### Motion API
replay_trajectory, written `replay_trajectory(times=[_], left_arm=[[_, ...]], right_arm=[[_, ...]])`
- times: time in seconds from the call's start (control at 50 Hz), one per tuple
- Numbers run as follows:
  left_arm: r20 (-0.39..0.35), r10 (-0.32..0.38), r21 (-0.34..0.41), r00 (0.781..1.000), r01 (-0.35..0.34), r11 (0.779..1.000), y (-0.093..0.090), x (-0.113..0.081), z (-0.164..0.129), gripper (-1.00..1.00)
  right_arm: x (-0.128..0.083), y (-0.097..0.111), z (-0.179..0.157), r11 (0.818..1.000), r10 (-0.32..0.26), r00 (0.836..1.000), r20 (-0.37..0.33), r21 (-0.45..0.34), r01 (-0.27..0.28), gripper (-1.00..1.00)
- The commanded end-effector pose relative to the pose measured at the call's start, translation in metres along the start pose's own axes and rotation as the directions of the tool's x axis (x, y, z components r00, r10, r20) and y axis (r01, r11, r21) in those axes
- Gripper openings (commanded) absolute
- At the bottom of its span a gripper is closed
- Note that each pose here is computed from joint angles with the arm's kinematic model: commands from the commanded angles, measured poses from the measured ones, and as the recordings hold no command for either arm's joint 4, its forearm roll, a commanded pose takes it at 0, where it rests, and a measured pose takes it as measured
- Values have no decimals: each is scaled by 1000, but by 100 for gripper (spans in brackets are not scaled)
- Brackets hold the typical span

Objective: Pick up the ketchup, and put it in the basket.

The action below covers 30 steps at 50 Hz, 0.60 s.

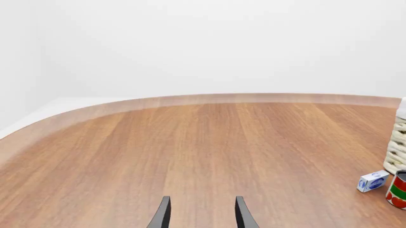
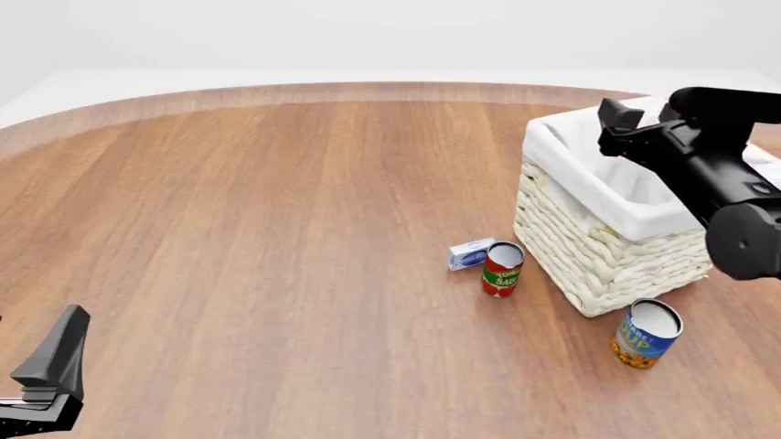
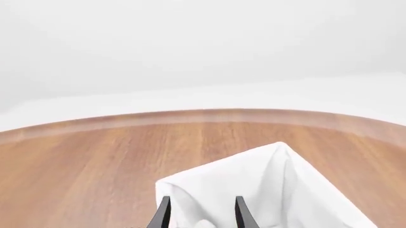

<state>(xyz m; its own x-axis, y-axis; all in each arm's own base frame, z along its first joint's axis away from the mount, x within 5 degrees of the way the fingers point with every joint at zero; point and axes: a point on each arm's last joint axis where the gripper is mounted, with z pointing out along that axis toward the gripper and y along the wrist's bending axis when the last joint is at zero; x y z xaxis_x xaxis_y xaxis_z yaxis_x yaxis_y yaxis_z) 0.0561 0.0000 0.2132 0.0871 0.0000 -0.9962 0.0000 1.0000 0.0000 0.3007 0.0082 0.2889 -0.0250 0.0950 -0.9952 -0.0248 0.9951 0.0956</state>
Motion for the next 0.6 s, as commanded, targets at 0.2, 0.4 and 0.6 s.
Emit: replay_trajectory(times=[0.2, 0.4, 0.6], left_arm=[[0, 0, 0, 1000, 0, 1000, 0, 0, 0, 100], [0, 0, 0, 1000, 0, 1000, 0, 0, 0, 100], [0, 0, 0, 1000, 0, 1000, 0, 0, 0, 100]], right_arm=[[1, 40, -8, 990, 15, 1000, 25, -137, -11, 100], [1, 73, -21, 967, 18, 999, 42, -256, -6, 100], [4, 103, -36, 930, 20, 999, 34, -367, -6, 100]])
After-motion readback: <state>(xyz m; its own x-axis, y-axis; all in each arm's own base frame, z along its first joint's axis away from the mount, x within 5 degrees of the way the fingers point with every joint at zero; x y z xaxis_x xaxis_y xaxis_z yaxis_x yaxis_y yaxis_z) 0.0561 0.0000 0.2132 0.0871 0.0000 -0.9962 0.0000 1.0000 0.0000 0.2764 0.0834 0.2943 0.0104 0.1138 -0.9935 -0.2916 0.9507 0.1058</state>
